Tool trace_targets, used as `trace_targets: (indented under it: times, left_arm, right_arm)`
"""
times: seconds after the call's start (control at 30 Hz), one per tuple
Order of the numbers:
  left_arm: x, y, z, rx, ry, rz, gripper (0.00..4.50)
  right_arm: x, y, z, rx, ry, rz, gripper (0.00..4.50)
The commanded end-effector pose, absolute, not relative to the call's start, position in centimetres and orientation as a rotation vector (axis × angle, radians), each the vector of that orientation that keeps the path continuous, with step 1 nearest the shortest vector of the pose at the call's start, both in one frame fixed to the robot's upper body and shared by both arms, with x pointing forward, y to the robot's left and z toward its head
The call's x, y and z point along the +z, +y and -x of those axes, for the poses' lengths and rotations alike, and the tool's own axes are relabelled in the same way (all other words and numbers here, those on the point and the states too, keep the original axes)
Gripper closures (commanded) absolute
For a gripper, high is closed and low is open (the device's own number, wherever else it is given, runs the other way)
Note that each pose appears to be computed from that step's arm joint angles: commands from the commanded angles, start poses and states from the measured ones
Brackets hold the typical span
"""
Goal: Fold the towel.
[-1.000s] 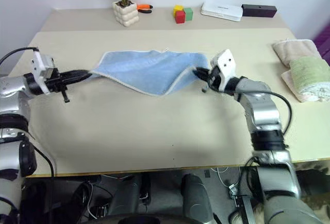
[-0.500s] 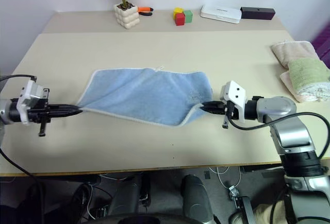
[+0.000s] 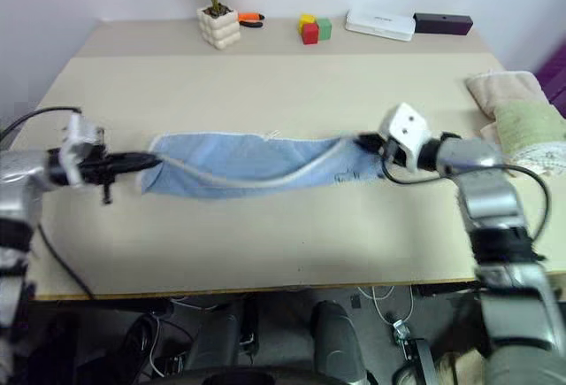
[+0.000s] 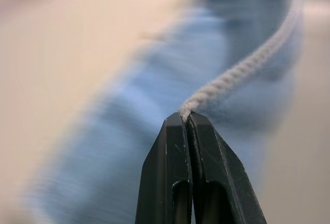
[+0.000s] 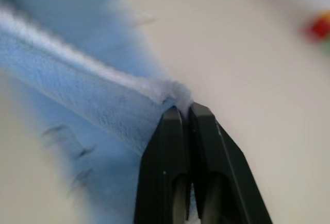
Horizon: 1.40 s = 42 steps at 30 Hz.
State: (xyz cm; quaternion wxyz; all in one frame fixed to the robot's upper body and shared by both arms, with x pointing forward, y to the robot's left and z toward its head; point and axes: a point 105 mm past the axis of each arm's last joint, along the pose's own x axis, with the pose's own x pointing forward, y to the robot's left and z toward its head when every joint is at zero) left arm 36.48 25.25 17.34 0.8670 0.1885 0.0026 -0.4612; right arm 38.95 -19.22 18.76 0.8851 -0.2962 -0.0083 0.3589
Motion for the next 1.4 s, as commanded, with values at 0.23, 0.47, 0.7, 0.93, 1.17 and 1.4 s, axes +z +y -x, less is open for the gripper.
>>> trace_targets:
  times: [0.23,0.47,0.7,0.93,1.17,1.4]
  left_arm:
    - [35.2,29.4,-41.2,-0.238,-0.495,-0.498,4.50]
    - [33.8,28.7,-39.7,-0.420,-0.535,-0.513,4.50]
    - [23.4,26.7,-35.6,-1.009,-0.250,-0.495,4.50]
    - [17.1,28.6,-31.2,-1.149,0.127,-0.482,4.50]
    - [15.9,29.6,-28.5,-1.208,0.318,-0.425,4.50]
    - [14.6,28.3,-23.7,-1.354,0.495,-0.253,4.50]
  right_arm:
    - [37.0,-20.4,-43.6,0.159,-0.623,0.546,4.47]
    - [32.6,-17.1,-41.4,0.552,-0.610,0.423,4.47]
    - [21.3,-16.4,-37.0,0.870,-0.218,0.441,4.47]
    - [18.7,-18.9,-33.7,0.945,-0.040,0.457,4.47]
    - [16.9,-21.1,-30.6,1.048,0.124,0.466,4.47]
    - [15.8,-21.2,-27.5,1.165,0.240,0.421,4.47]
